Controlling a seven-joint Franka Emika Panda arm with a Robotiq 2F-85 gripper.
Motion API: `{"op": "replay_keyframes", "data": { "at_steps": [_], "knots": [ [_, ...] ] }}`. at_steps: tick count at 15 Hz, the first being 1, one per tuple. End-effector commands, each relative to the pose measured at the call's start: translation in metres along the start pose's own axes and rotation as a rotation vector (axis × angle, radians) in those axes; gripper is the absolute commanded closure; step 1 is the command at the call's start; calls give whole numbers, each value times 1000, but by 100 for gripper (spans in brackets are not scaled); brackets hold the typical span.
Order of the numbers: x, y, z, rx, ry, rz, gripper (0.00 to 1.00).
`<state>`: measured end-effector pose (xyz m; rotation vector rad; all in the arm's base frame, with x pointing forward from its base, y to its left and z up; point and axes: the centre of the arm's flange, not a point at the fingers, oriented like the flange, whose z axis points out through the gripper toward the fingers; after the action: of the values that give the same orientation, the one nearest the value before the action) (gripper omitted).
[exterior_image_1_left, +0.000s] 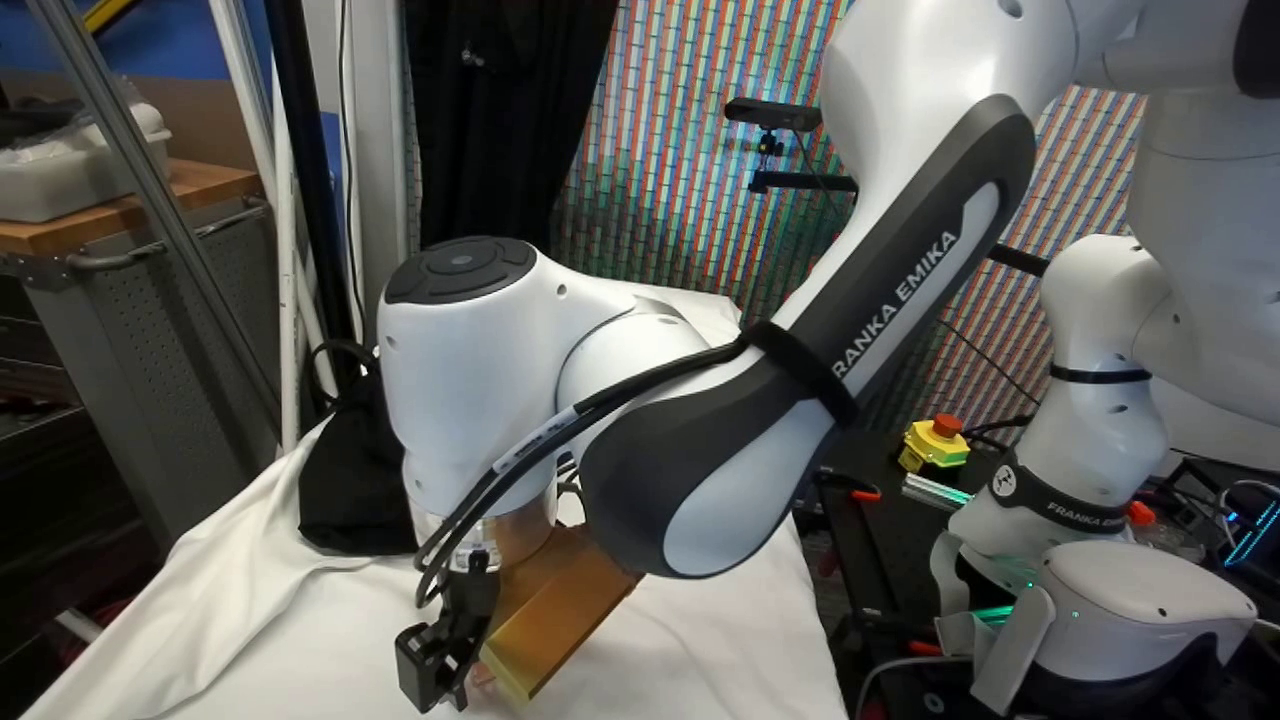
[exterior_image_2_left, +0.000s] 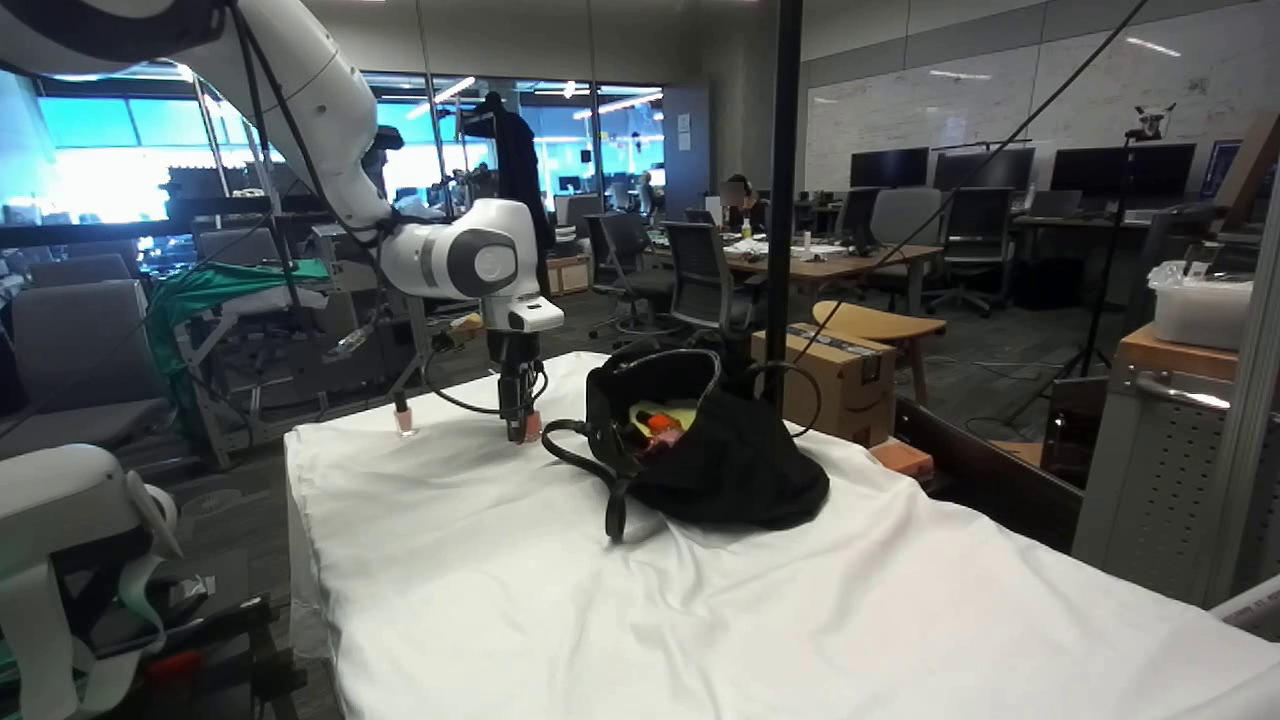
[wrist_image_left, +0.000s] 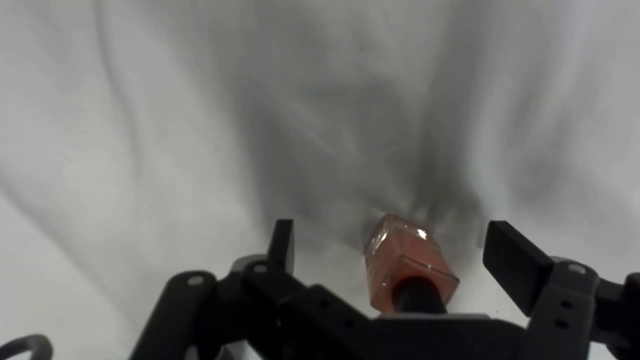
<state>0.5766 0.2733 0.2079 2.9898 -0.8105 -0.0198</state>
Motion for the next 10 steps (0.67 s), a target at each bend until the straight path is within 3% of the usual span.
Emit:
{"op": "replay_keyframes", "data": {
  "at_steps": [1,10],
  "knots": [
    [3,2,1,11,-5,2,20],
    [7,4,2,10,-11,10,83]
  ]
}}
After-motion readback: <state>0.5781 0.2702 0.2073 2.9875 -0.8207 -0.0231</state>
